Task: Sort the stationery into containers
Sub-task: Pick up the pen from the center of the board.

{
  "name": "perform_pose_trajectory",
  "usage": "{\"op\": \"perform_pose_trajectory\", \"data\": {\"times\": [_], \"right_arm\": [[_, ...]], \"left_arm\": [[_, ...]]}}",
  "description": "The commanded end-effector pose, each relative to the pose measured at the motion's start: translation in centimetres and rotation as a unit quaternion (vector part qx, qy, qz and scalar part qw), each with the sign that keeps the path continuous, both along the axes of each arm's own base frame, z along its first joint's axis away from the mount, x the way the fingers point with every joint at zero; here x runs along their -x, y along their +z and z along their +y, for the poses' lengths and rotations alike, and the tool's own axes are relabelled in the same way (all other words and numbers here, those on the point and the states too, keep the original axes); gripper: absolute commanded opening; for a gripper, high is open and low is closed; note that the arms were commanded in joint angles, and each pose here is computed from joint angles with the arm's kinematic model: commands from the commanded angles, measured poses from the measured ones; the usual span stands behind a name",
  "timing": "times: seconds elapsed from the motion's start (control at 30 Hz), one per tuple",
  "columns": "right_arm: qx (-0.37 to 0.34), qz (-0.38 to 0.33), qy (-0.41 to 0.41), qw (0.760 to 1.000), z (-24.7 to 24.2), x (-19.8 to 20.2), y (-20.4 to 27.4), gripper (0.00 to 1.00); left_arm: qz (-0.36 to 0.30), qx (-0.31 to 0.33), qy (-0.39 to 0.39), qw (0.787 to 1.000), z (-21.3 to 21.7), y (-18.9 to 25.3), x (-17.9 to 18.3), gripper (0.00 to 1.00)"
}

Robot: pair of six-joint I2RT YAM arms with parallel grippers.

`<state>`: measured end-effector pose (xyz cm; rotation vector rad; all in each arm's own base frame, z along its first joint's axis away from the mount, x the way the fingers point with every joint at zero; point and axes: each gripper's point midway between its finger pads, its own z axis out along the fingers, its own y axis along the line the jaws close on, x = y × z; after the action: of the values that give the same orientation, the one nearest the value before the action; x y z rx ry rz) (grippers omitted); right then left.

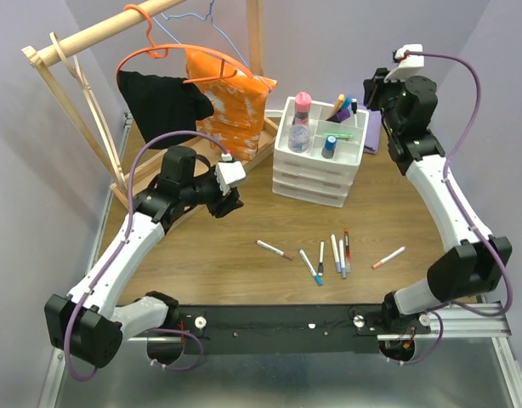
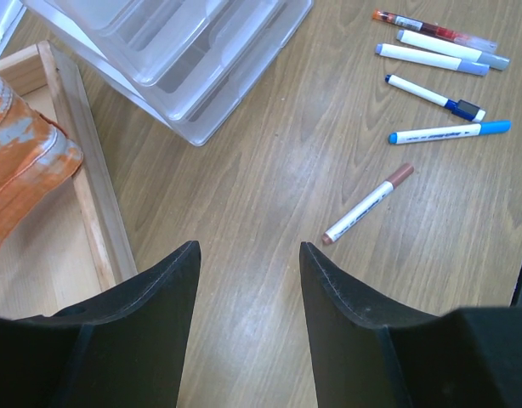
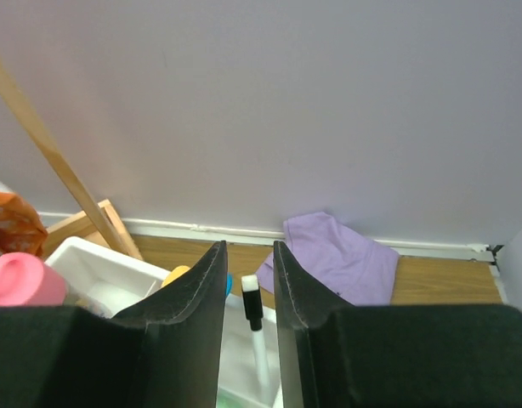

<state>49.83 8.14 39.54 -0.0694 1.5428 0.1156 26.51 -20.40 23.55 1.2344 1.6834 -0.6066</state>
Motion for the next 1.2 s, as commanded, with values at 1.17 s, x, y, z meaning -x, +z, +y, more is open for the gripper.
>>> {"op": "perform_pose_trajectory", "data": {"times": [1.17], "right_arm": [[0.32, 0.209, 0.412, 0.827, 13.0, 26.0, -18.5, 0.38]], "left_arm": [[-0.012, -0.156, -0.234, 0.96, -4.8, -10.4, 9.1, 0.5]]}}
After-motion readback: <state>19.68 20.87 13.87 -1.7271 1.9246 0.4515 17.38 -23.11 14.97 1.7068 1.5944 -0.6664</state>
